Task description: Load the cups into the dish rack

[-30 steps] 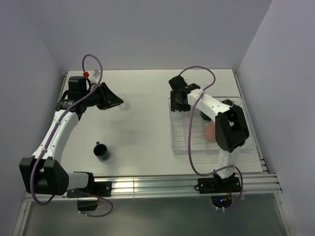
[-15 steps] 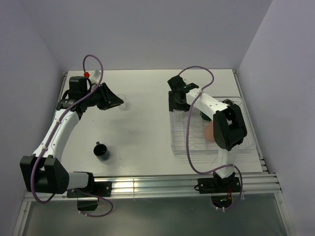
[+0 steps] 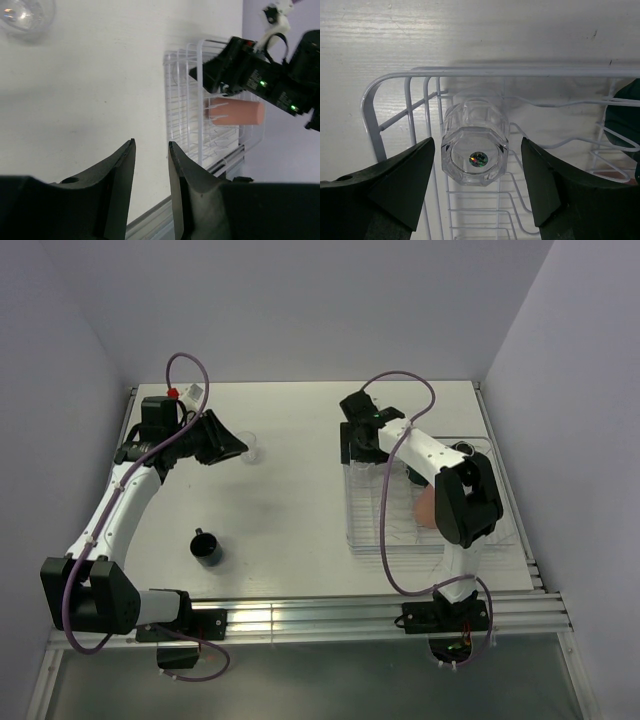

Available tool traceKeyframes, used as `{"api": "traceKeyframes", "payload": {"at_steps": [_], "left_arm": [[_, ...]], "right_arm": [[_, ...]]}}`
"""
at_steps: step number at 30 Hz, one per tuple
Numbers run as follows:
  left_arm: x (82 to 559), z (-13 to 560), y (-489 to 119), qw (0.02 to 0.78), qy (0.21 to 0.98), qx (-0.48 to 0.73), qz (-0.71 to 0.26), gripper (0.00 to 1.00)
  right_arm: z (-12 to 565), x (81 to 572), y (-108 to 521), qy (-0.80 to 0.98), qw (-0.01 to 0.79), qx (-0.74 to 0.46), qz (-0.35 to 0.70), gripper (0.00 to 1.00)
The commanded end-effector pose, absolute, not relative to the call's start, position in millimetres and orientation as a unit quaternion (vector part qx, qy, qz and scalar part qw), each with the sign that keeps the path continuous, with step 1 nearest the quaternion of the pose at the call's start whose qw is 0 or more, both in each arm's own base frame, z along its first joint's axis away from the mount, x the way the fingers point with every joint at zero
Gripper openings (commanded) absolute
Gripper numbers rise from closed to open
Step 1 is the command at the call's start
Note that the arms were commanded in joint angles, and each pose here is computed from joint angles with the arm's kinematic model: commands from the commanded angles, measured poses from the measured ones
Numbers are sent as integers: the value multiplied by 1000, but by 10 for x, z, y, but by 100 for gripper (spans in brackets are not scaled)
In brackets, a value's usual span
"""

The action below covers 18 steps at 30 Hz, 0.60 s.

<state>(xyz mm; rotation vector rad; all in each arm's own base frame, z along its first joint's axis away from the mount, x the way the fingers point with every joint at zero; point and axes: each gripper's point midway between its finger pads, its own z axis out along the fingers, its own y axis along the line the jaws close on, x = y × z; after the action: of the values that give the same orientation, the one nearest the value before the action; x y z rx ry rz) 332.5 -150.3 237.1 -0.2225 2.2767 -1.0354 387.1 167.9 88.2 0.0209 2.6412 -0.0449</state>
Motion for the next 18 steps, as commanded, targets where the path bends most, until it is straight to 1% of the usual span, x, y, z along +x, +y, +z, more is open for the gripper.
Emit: {"api": "traceKeyframes", "payload": {"at_steps": [1,6,13,18], "left_arm": [[3445,2318,-1329,332,873,-105,-340,39],[3599,2098,-977,345,891,-173,-239,38],[3859,1868,-792,336,896,-227,-179,39],[4073,1664,-788,326,899,-248,-152,41]], "right_arm": [[1250,3875,1671,957,288,16,-22,79],[1470,3797,1611,951,308,22,-19,79],[1890,3643,1505,937,349,33,-1,79],[2108,3522,1459,928,370,36,13,79]]}}
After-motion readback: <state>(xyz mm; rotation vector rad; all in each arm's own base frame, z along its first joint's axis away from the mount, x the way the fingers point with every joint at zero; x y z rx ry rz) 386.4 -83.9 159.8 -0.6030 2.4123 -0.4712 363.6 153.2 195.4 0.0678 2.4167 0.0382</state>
